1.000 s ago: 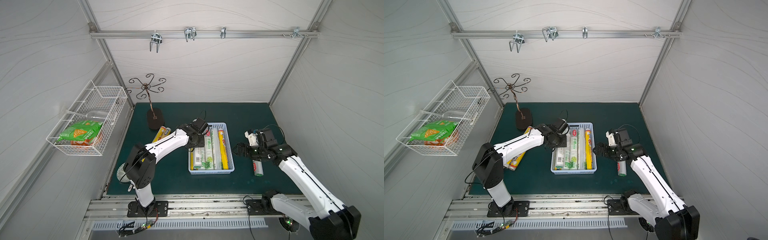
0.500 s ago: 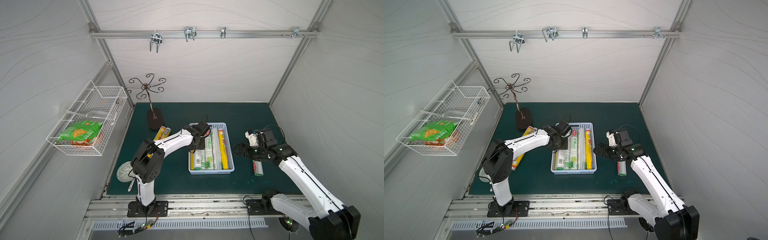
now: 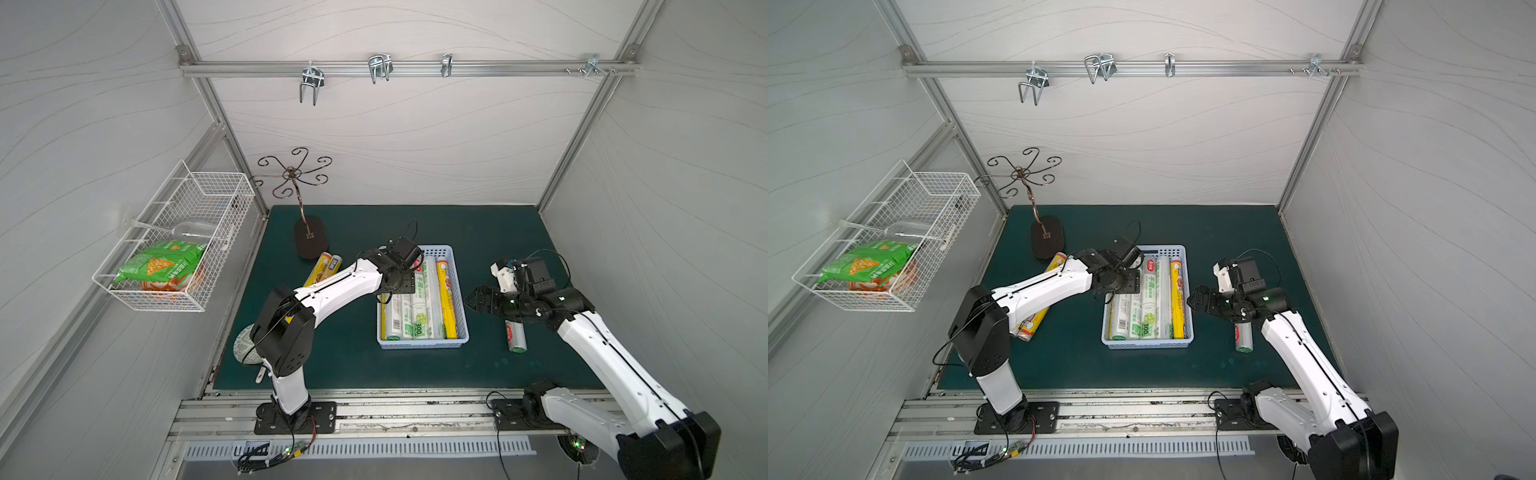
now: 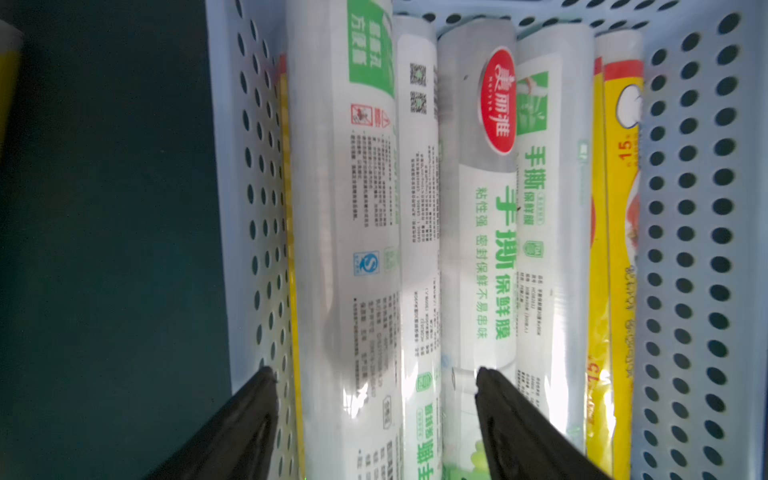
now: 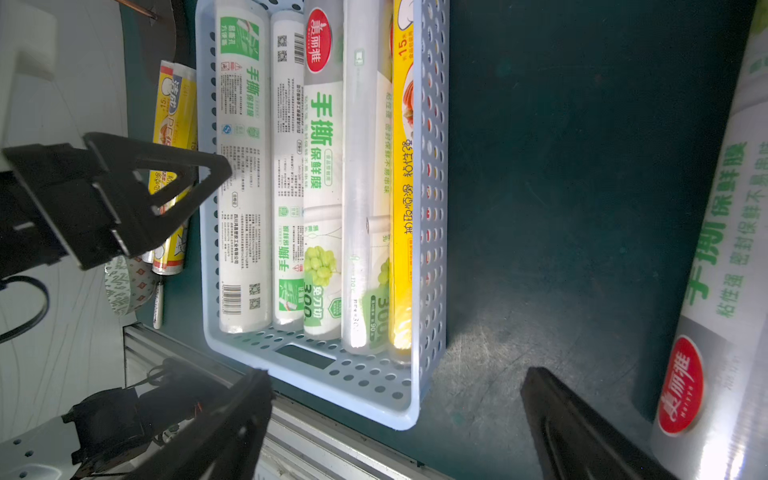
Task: Put the plastic wrap into the basket
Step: Place the plastic wrap in the basket, then pick up the plastic wrap from the center of the board.
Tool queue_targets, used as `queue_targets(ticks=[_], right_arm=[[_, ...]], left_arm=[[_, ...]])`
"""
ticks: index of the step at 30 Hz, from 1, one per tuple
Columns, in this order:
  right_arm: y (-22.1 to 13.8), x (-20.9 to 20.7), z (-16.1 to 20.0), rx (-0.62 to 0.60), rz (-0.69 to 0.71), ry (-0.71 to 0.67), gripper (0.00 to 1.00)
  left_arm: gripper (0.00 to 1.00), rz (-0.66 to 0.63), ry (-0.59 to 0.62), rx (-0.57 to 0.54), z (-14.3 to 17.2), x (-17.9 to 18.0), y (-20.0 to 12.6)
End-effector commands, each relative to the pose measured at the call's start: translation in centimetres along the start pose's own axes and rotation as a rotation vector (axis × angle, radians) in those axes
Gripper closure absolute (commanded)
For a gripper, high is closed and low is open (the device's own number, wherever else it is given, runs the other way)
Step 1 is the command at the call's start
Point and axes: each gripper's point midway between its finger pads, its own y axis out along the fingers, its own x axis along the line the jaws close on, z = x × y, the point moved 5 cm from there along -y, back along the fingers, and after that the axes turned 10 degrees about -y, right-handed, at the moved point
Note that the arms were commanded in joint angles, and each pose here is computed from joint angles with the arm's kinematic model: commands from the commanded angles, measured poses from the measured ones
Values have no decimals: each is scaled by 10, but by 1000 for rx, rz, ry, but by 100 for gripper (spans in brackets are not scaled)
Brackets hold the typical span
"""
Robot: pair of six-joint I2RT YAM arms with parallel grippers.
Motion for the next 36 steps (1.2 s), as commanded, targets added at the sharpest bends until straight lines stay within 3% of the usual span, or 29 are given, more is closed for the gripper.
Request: queue_targets(ticks=[1,10,15,22,31,36], right_arm=[[-3,-2,1,13,17,-4,1],[-7,-6,-1,3,45,-2,1],[-9,-13,-2,-1,92,-1,1],[-17,-33,-11,-25,267,1,1],[-14,-62,-29,-7,502,-34,1],[-1,-73,-31,12,500,7,1]], left_arm=[[21,51,-6,-83,-15,-7,-29],[22,115,5,-137,-17,1,-61],[15,121,-2,-215,-16,18,-83],[1,93,-20,-353,-15,52,-113],[1,62,-43,-441,-13,81,-133],[1,56,-46,-442,-11,88,-134]])
